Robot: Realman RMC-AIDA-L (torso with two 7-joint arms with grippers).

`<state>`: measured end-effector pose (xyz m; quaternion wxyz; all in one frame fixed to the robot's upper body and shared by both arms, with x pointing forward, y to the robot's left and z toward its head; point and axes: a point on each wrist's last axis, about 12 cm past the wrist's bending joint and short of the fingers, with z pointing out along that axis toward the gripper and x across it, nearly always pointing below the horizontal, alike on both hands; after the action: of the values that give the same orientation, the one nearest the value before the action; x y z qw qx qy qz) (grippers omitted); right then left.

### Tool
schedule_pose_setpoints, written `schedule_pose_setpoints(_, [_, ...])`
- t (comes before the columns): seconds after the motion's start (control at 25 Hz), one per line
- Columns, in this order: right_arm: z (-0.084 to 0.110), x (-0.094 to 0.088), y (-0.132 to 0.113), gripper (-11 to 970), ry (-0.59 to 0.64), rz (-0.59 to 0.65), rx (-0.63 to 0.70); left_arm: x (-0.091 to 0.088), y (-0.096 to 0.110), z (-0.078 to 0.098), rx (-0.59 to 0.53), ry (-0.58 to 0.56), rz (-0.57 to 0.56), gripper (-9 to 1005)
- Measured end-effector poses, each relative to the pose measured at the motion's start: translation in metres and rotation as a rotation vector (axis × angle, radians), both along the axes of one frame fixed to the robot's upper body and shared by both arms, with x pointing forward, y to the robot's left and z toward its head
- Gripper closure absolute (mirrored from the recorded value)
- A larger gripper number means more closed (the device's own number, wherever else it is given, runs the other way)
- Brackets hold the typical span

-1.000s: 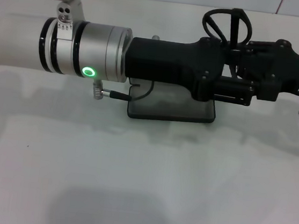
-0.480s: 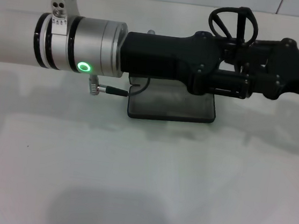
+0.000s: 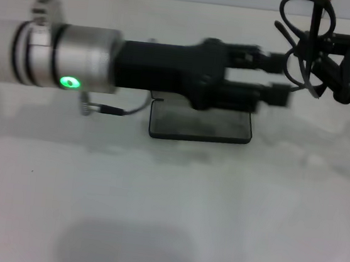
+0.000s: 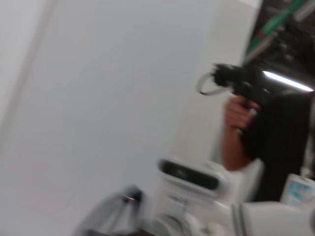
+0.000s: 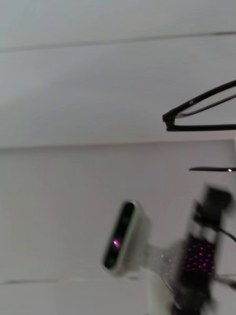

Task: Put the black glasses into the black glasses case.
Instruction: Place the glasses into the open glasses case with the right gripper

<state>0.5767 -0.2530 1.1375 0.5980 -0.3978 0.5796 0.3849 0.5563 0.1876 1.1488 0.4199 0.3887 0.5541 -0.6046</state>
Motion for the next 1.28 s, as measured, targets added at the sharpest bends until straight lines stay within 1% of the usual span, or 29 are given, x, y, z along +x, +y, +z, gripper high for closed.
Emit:
schedule_pose_setpoints(0.04, [0.0, -0.001, 0.001, 848, -0.009, 0.01, -0.021, 0.0, 0.007, -0.001, -0.006, 0.0, 0.034, 304])
schedule_pose_setpoints(0.16, [-0.003, -0.003, 0.015, 847, -0.028, 0.067, -0.135, 0.003, 0.044, -0.013, -0.027, 0.001, 0.253, 304])
schedule_pose_setpoints(0.2, [-0.005, -0.003, 0.02, 847, -0.033, 0.08, -0.176, 0.003, 0.053, -0.015, -0.031, 0.0, 0.308, 304])
schedule_pose_setpoints(0.32, [-0.011, -0.004, 0.036, 847, -0.048, 0.109, -0.274, 0.003, 0.085, -0.024, -0.047, -0.03, 0.528, 304])
schedule_pose_setpoints(0.44, [-0.014, -0.001, 0.058, 847, -0.068, 0.109, -0.375, 0.004, 0.104, -0.031, -0.041, -0.032, 0.668, 304])
schedule_pose_setpoints(0.56, [-0.019, -0.001, 0.081, 847, -0.114, 0.066, -0.482, 0.006, 0.106, -0.036, -0.013, -0.021, 0.715, 304])
schedule_pose_setpoints(0.6, [-0.021, -0.003, 0.089, 847, -0.135, 0.056, -0.511, 0.009, 0.103, -0.039, 0.012, -0.022, 0.725, 304])
schedule_pose_setpoints(0.76, [-0.024, -0.006, 0.111, 848, -0.212, 0.003, -0.58, 0.014, 0.098, -0.041, 0.042, -0.019, 0.722, 304])
schedule_pose_setpoints(1.0, [-0.035, -0.009, 0.125, 848, -0.284, -0.08, -0.672, 0.026, 0.087, -0.034, 0.063, -0.029, 0.69, 304])
schedule_pose_setpoints(1.16, [-0.043, -0.013, 0.135, 848, -0.34, -0.119, -0.728, 0.031, 0.087, -0.029, 0.065, -0.038, 0.682, 304])
schedule_pose_setpoints(1.28, [-0.045, -0.015, 0.14, 848, -0.372, -0.141, -0.75, 0.033, 0.087, -0.027, 0.065, -0.037, 0.681, 304])
